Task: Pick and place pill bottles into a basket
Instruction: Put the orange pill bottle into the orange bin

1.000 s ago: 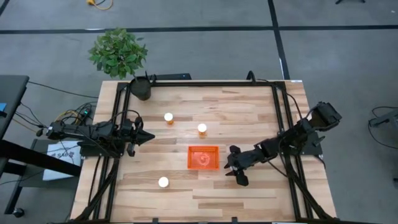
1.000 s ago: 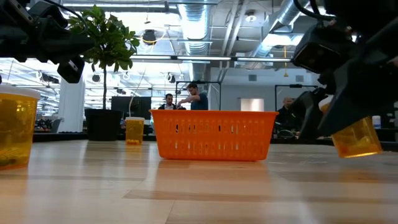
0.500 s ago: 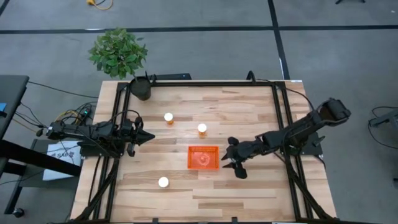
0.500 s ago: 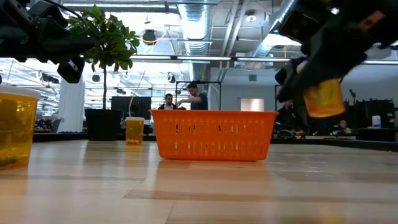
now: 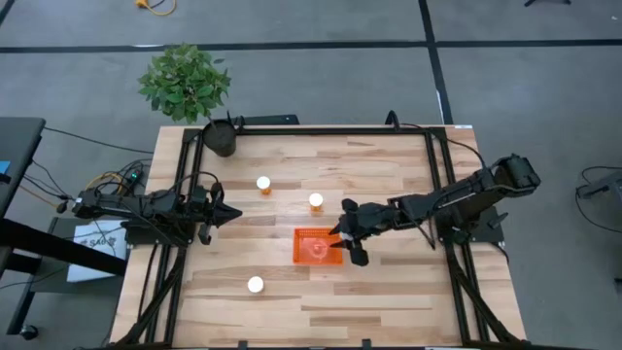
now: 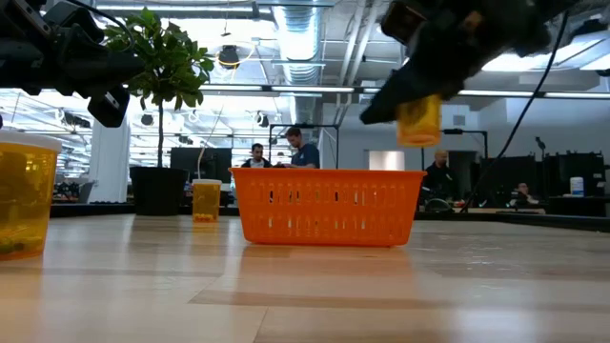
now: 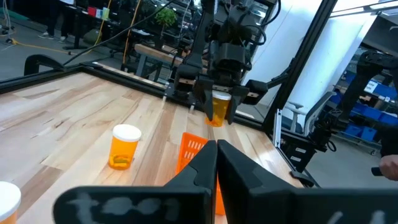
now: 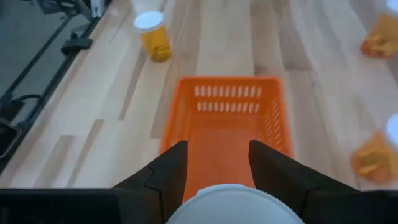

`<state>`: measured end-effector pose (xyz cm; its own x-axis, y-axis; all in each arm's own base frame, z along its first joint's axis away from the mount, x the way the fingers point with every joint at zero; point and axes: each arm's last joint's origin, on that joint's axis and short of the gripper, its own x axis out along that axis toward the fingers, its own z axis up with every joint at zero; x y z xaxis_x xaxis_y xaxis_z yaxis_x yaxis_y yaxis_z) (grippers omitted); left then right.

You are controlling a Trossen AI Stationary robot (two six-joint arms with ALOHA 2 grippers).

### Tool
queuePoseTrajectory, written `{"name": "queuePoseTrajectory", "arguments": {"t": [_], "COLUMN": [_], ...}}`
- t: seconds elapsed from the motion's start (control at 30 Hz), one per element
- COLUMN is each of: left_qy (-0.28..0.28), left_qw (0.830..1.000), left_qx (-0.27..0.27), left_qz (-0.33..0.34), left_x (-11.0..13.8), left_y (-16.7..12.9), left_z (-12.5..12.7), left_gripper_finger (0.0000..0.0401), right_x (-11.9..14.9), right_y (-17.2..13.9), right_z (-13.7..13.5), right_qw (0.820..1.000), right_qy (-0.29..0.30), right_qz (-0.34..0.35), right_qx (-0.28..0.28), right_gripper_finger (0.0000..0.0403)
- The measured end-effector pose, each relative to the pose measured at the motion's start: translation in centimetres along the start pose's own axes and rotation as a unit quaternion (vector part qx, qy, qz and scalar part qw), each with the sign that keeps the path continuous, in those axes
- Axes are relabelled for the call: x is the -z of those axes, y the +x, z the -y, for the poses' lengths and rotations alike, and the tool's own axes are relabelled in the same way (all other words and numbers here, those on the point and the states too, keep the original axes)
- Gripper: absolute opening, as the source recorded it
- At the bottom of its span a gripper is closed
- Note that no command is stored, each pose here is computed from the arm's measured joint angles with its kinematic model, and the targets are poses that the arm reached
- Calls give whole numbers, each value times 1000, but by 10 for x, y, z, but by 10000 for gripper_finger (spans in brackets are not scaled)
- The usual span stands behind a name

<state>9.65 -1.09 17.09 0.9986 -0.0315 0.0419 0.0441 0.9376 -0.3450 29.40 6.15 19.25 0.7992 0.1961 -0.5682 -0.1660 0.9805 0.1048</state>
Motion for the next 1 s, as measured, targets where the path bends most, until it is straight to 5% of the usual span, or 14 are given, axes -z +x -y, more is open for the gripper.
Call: {"name": "queuePoseTrajectory", "arguments": {"t": [0.33, 1.0], "left_qy": [0, 0], "left_qw": [1000, 1000], "left_qx": [0, 0], "left_qz": [0, 0], "left_x": [0, 0], "left_y": [0, 0], "left_z": [0, 0], "left_gripper_finger": [0, 0], "right_x": [-18, 1], "right_y": [31, 61], "right_z": [5, -6], "right_qw": [999, 999], "right_qy": [-9, 24], "right_qz": [26, 8], "right_qx": [-16, -20], "right_gripper_finger": [155, 175]}}
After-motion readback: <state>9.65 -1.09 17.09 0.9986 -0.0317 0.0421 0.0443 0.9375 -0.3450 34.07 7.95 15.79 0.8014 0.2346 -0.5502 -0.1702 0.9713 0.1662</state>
